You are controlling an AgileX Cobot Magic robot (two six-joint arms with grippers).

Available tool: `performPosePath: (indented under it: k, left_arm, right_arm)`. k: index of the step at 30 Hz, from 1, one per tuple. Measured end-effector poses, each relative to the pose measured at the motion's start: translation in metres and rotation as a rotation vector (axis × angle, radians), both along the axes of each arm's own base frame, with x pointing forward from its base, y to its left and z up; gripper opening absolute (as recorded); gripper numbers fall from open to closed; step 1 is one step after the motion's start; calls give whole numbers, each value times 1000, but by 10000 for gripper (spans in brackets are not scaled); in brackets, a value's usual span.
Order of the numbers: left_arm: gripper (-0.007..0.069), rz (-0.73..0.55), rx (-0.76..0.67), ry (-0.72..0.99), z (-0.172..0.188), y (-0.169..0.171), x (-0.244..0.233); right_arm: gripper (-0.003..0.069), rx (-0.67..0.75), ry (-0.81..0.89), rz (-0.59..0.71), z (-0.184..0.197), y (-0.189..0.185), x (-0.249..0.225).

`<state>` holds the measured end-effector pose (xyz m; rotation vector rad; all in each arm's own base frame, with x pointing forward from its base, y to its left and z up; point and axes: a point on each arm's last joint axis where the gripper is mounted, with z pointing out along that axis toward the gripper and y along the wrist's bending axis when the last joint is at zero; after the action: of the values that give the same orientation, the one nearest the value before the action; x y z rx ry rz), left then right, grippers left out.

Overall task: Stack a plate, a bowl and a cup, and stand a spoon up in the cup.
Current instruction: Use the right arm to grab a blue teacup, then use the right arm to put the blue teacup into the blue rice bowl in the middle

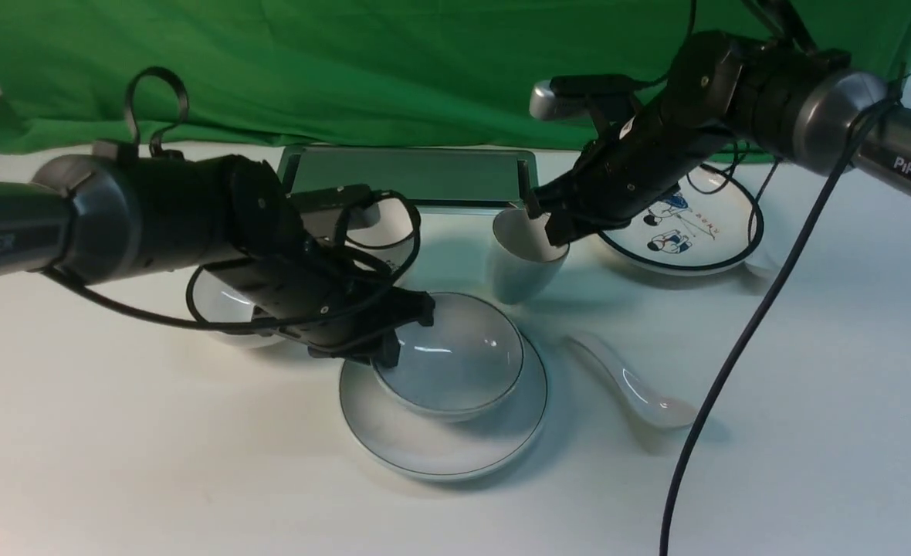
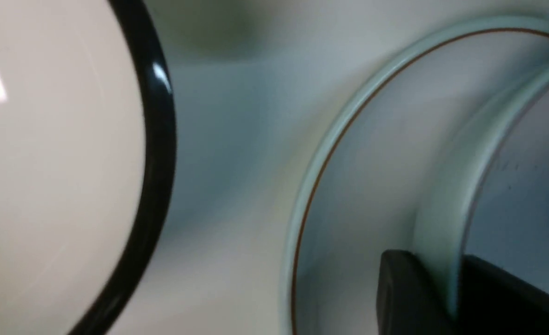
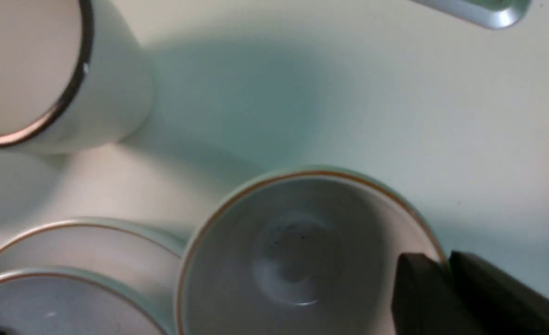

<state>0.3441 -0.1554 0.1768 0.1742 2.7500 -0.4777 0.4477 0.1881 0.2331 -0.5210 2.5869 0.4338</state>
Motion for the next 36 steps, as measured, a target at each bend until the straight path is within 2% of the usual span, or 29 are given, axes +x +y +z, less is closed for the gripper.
performPosePath:
  k: [3, 4, 7, 10, 12, 15, 17, 18, 19, 20, 21, 22, 23, 25, 29, 35, 36]
  left_arm:
    - [298, -1, -4, -6, 5, 0, -1]
    - [314, -2, -5, -7, 5, 0, -1]
    - [421, -3, -13, -27, 15, 1, -3]
    - [481, -32, -10, -57, 39, 4, -10]
    - [480, -56, 18, -71, 55, 7, -16]
    - [449, -71, 83, -90, 75, 16, -27]
    - [340, -51, 206, -102, 100, 34, -43]
    - [328, -45, 229, -106, 102, 36, -44]
    - [278, -31, 271, -107, 109, 43, -50]
    - [149, 7, 346, -117, 124, 56, -61]
    - [135, 11, 351, -119, 126, 57, -62]
    - [64, 34, 367, -139, 137, 63, -71]
    - [41, 45, 367, -158, 144, 67, -76]
    - [9, 69, 332, -219, 159, 73, -93]
    - [3, 85, 300, -283, 169, 80, -111]
    - [3, 91, 288, -308, 175, 82, -117]
    - [3, 91, 288, -308, 175, 82, -117]
  right_arm:
    - [79, 7, -57, 46, 50, -3, -11]
    - [79, 8, -60, 53, 53, -3, -12]
    - [79, 17, -100, 84, 97, -9, -31]
    - [79, -22, -25, 176, 123, -12, -63]
    - [79, -46, 18, 225, 117, -5, -72]
    - [79, -71, 48, 272, 102, 9, -79]
    - [79, -102, 58, 316, 75, 31, -86]
    - [79, -104, 58, 317, 75, 31, -86]
    - [79, -108, 52, 327, 65, 39, -88]
    - [79, -112, 49, 339, 49, 50, -88]
    - [79, -111, 44, 342, 48, 53, -88]
    - [79, -113, 44, 346, 37, 60, -86]
    - [79, -114, 41, 347, 31, 64, -84]
    - [79, -120, 34, 344, 11, 72, -77]
    - [109, -123, 30, 333, -8, 76, -70]
    - [320, -122, 27, 335, -5, 76, -71]
    - [330, -123, 26, 335, -4, 76, -71]
